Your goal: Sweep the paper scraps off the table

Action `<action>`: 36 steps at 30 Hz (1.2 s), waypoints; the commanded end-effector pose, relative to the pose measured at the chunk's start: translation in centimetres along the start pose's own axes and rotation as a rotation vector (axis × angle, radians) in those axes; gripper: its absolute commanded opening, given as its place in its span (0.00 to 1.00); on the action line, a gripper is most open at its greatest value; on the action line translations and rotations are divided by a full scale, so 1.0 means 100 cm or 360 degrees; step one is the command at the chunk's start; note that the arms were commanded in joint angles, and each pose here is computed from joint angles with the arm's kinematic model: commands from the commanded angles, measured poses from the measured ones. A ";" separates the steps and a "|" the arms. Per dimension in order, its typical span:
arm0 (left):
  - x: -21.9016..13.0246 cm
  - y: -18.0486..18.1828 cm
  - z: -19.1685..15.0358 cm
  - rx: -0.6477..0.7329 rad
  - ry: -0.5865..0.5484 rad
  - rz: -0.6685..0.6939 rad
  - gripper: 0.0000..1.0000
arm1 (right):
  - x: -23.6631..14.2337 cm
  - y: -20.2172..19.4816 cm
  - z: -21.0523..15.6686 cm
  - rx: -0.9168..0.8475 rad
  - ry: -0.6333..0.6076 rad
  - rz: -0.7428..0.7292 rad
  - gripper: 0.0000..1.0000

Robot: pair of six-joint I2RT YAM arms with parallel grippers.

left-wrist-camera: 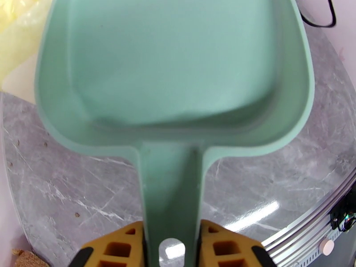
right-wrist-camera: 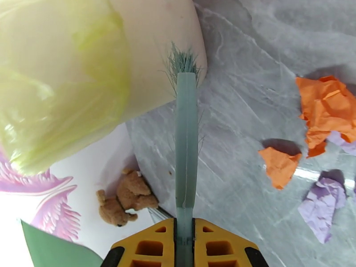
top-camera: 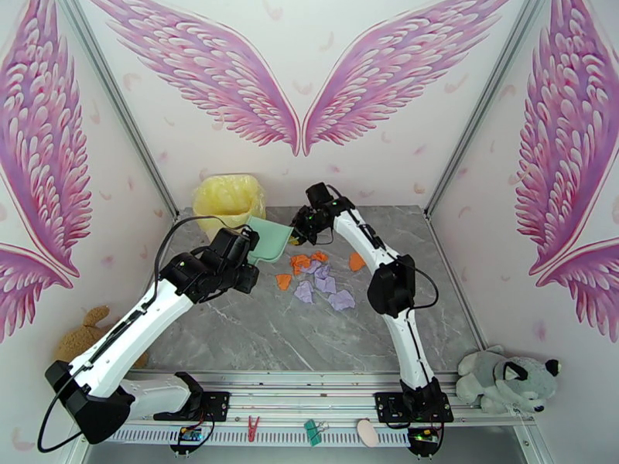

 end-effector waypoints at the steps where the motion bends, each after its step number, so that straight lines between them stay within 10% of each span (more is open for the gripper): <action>1: -0.010 0.001 -0.010 -0.0029 -0.0018 -0.0032 0.00 | 0.015 0.000 -0.001 0.0037 0.0015 -0.0004 0.00; 12: 0.009 -0.006 -0.019 0.0025 0.0048 -0.0108 0.00 | 0.005 -0.069 -0.022 -0.0030 -0.0026 -0.0403 0.00; 25: 0.031 -0.013 -0.006 0.0165 0.0076 -0.0190 0.00 | -0.093 -0.146 -0.031 0.0076 -0.0196 -0.0620 0.00; 36: 0.031 -0.011 -0.006 0.0181 0.0064 -0.0200 0.00 | -0.153 -0.080 -0.018 -0.0087 -0.0388 -0.0279 0.00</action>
Point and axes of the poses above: each hand's point on the last joint's axis, 136 mm out from that joint toward the fingers, its own x axis out along the fingers, its own y axis along the line the jaws close on, z = x × y, the point moved 7 cm from there along -x, back along the fingers, and after that the axes turned 9 degrees about x, right-handed, at the moved point
